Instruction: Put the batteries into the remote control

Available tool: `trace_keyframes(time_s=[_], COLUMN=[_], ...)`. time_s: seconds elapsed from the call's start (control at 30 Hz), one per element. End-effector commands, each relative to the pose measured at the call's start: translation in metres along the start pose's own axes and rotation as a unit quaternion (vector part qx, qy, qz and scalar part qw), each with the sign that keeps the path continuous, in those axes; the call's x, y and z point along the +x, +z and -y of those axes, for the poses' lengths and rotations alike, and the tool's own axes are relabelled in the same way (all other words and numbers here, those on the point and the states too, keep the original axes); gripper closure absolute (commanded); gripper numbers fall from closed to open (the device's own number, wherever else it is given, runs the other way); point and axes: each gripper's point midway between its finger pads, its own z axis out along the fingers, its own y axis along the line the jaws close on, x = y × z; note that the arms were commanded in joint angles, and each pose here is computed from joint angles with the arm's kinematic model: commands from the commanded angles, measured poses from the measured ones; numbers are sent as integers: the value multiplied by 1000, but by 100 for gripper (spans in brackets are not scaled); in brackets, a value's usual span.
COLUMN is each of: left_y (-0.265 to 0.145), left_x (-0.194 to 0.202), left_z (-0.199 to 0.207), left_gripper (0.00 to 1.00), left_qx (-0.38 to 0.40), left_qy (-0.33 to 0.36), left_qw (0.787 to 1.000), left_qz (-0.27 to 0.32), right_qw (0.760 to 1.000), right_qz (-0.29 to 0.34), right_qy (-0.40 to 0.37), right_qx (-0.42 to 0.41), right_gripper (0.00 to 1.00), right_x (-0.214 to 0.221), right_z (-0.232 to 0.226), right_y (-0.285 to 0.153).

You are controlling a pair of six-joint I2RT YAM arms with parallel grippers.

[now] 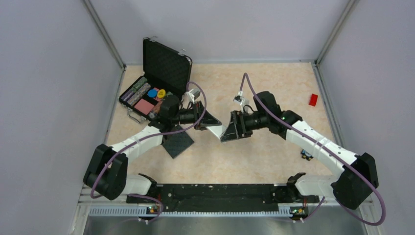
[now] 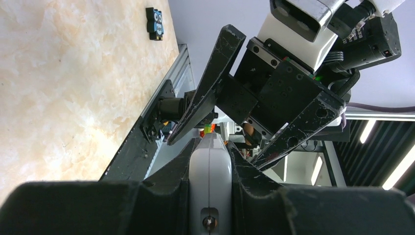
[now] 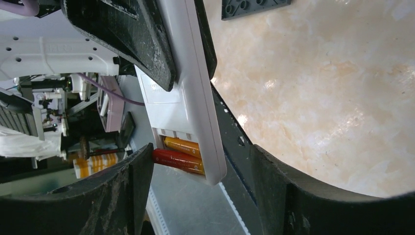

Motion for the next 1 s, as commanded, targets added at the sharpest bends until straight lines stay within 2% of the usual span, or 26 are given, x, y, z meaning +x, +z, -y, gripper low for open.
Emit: trace_keyframes(time_s=[0.0, 0.23, 0.6, 0.97], left_y=[-2, -4, -6, -8], left_x=[3, 5, 3, 5], left_z=[28, 25, 23, 27], left_gripper=[100, 100, 100, 100], left_qx=[40, 35, 33, 36], left_qy=[46, 50, 49, 50], left_qw=[998, 998, 998, 997], left_qz=[-23, -30, -34, -42], right_qw=[1000, 999, 999, 999], right_qz=[12, 13, 22, 8], right_qy=[10, 29, 31, 30], right_qx=[-12, -20, -34, -23], right_gripper=[33, 39, 42, 53], right_x=[-7, -9, -16, -12], right_z=[-4, -1, 2, 13], right_y=[6, 2, -8, -3])
